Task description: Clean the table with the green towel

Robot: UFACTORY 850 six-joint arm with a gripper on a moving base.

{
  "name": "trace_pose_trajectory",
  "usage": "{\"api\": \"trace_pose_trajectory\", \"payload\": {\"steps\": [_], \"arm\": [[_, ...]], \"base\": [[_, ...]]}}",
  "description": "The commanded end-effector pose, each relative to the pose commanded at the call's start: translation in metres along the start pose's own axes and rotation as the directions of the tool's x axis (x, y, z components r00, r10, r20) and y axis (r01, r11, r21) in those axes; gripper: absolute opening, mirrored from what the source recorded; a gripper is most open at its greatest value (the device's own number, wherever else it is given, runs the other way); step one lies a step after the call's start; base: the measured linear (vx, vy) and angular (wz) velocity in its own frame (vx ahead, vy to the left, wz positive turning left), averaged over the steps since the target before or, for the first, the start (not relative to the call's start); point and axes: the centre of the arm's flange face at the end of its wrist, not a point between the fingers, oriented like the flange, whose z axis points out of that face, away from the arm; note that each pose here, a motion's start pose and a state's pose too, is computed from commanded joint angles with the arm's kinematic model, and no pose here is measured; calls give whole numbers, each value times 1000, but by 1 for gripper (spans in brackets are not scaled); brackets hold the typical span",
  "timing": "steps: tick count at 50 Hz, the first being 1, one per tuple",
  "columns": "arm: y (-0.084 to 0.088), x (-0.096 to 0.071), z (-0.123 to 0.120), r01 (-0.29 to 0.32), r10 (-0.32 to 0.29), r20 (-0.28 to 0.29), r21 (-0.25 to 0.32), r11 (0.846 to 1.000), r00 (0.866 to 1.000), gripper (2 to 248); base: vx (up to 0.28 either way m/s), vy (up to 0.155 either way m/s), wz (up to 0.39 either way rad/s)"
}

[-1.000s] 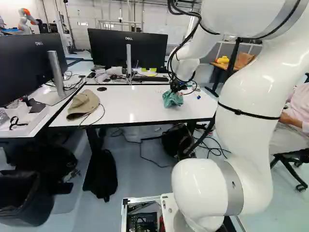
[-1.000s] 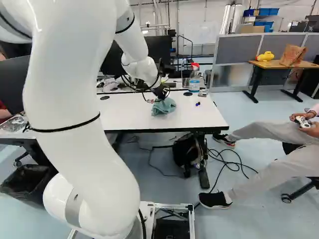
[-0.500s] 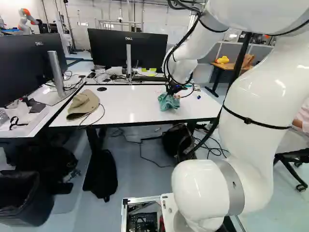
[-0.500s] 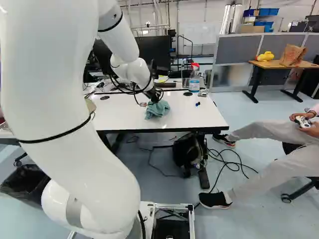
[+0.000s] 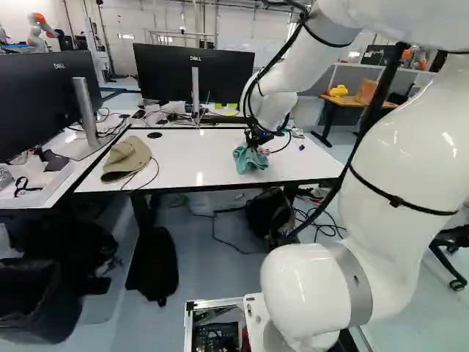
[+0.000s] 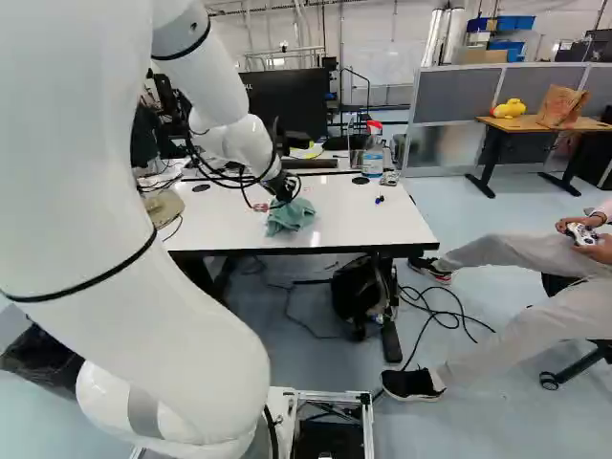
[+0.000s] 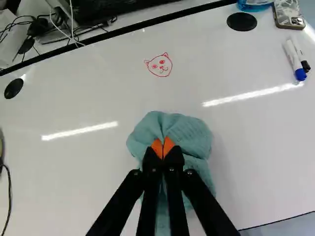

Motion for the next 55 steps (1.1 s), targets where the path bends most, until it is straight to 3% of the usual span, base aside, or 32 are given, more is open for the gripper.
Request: {"api": "trace_pose_trajectory", "payload": {"steps": [13,55], "arm": [[-10,-16,-11,22,-22,4,18,1000,1000,23],[-10,-15,-12,22,-23,1,19,1000,1000,23]], "base": [[0,0,0],[0,0,0]]}}
